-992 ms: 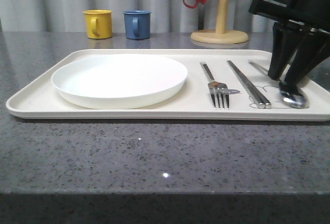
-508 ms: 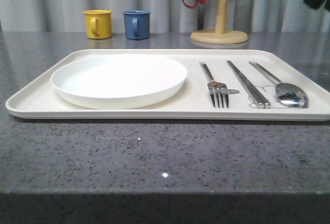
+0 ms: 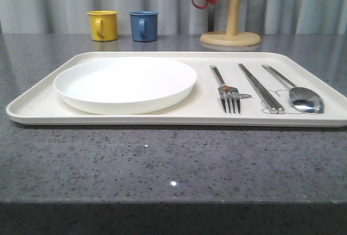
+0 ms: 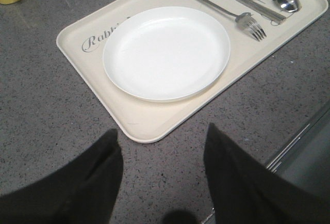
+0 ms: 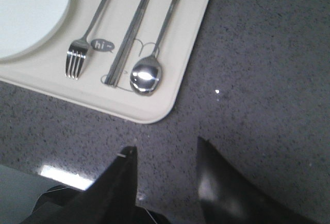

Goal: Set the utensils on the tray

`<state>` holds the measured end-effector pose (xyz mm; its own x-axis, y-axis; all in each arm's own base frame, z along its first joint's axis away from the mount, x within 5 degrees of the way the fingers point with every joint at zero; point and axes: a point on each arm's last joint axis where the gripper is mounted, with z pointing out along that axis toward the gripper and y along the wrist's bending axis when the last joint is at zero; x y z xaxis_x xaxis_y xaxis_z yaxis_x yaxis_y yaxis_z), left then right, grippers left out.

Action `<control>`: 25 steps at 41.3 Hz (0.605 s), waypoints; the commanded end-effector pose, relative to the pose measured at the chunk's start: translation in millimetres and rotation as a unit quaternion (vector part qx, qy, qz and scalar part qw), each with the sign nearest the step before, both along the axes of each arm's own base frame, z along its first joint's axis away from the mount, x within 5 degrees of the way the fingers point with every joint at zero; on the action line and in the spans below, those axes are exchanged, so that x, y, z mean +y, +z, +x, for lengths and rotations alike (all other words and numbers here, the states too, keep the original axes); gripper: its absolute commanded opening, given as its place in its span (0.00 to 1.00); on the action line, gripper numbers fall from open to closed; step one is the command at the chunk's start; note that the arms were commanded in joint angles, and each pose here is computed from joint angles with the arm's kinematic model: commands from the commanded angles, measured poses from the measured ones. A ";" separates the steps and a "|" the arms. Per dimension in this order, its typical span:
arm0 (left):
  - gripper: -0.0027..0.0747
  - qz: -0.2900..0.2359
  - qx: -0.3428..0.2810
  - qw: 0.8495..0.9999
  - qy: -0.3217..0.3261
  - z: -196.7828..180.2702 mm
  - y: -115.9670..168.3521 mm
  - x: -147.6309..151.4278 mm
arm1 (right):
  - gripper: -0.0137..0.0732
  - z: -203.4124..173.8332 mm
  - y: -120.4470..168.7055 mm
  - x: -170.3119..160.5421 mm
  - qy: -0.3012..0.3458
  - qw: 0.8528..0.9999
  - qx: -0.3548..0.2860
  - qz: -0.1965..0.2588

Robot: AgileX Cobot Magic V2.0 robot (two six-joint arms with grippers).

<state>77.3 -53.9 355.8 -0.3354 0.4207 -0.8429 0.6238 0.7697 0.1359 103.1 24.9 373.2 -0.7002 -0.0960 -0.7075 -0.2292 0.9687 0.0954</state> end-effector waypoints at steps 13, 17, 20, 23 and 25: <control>0.49 -0.041 -0.042 0.998 -0.006 1.4 15.0 -3.1 | 0.52 -76.5 -28.6 -16.5 -0.042 0.993 -0.108 -0.018; 0.49 -0.041 -0.042 0.998 -0.006 1.4 15.0 -3.1 | 0.52 -81.6 -31.4 -17.5 -0.043 0.992 -0.117 -0.020; 0.43 -0.041 -0.042 0.998 -0.006 1.4 15.0 -3.1 | 0.49 -81.7 -31.3 -17.7 -0.044 0.992 -0.118 -0.020; 0.31 -0.041 -0.041 0.998 -0.005 1.3 14.8 -3.0 | 0.39 -81.4 -31.1 -17.7 -0.045 0.992 -0.120 -0.020; 0.21 -0.041 -0.041 0.998 -0.005 1.3 14.8 -3.0 | 0.30 -81.3 -31.0 -17.7 -0.045 0.991 -0.121 -0.019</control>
